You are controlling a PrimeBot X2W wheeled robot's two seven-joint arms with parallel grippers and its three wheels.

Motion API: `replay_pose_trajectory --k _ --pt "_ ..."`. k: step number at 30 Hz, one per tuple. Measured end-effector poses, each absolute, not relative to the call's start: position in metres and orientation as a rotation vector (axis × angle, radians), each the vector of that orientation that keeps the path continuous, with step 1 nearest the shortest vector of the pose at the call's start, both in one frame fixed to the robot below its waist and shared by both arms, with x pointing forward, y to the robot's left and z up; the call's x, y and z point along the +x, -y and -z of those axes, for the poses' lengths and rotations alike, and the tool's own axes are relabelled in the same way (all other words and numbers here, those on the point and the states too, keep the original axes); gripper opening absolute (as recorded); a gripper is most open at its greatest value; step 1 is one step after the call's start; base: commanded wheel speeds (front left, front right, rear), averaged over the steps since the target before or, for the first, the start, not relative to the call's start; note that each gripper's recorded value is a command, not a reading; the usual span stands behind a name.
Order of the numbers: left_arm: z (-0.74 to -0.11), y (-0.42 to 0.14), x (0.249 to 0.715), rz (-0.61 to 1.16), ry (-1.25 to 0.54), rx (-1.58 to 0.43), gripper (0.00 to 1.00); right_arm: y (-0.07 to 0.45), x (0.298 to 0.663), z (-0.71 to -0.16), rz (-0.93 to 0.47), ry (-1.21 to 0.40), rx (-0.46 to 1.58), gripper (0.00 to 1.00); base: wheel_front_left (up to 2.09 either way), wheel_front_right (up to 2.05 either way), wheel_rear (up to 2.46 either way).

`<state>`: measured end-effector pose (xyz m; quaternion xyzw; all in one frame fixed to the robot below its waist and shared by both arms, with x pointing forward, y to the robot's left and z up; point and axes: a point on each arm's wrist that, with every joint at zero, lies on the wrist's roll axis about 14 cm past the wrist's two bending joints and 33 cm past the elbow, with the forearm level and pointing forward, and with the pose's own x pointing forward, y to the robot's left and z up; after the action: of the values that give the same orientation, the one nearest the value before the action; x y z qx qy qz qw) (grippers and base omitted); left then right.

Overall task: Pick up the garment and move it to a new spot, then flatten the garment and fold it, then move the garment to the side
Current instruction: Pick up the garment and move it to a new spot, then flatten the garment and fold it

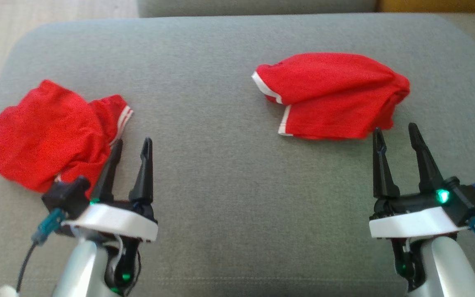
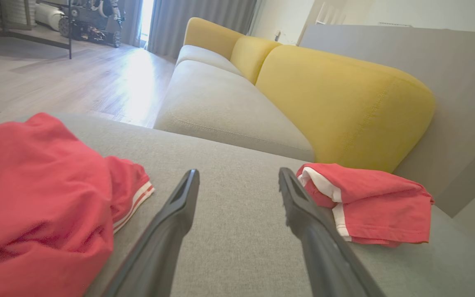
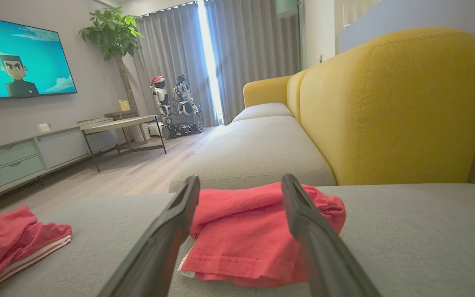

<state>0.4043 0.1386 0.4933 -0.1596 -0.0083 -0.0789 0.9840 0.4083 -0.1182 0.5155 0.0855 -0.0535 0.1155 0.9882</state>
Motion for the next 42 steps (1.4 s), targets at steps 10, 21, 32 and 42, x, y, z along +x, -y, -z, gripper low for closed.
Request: replay_pose_trajectory --k 10,21,32,42 --pt "-0.49 -0.144 0.39 0.127 0.018 -0.327 1.0 0.104 0.406 -0.504 -0.273 0.071 0.158 1.0 0.0 0.0 0.0" --pt "-0.483 -0.157 0.397 0.086 0.005 -0.355 1.0 0.05 0.423 -0.482 -0.436 0.018 0.083 1.0 0.0 0.0 0.0" --pt "-0.471 -0.164 0.4 0.05 -0.029 -0.409 1.0 0.007 0.453 -0.42 -0.574 -0.163 -0.075 1.0 0.0 0.0 0.0" --pt "-0.462 -0.17 0.398 0.025 -0.053 -0.413 1.0 0.022 0.475 -0.387 -0.521 -0.276 -0.143 1.0 0.0 0.0 0.0"
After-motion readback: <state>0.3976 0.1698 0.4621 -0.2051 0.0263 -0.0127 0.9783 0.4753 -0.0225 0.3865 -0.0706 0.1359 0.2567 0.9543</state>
